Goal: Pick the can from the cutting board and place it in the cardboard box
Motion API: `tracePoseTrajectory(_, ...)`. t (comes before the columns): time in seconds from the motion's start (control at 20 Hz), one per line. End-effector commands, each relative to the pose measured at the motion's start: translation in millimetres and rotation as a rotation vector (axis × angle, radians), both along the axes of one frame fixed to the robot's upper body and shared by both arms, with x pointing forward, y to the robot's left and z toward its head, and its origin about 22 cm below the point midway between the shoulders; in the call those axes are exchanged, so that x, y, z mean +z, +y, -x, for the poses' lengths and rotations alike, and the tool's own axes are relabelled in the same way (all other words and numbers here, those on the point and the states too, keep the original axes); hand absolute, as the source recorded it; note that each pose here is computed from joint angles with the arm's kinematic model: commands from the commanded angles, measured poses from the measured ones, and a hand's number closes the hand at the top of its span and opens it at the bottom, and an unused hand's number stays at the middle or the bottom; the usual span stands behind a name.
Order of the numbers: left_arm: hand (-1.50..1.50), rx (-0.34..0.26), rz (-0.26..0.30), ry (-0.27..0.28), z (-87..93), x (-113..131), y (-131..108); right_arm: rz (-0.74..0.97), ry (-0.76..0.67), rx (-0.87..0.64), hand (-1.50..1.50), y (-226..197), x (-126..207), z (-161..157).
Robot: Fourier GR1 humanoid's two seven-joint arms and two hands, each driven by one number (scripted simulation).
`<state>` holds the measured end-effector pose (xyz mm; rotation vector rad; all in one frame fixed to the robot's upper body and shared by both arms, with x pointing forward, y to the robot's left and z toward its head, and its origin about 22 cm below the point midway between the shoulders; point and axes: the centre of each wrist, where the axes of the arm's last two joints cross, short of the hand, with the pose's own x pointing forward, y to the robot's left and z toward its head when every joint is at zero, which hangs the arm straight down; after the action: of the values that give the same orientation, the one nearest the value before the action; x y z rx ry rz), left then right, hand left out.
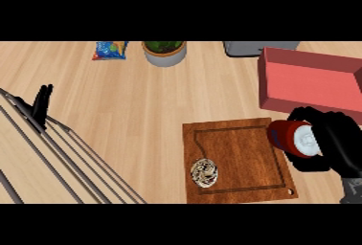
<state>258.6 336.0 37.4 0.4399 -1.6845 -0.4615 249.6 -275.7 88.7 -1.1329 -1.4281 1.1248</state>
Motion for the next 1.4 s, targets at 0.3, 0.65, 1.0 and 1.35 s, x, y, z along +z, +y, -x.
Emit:
tracePoseTrajectory(0.3, 0.00, -0.195, 0.234, 0.141, 6.0, -19, -68, -0.189, -0.214, 0.026, 1.50, -9, 77, 26)
tracePoseTrajectory(0.65, 0.00, -0.194, 0.239, 0.133, -3.4, -14, -69, -0.255, -0.226, -0.083, 1.50, -32, 102, 33)
tracePoseTrajectory(1.0, 0.00, -0.239, 0.248, 0.125, -7.5, -16, -94, -0.273, -0.261, -0.174, 1.50, -53, 130, 18)
tracePoseTrajectory(1.35, 0.00, -0.276, 0.242, 0.141, -18.3, 4, -98, -0.333, -0.250, -0.210, 1.50, -80, 149, -7)
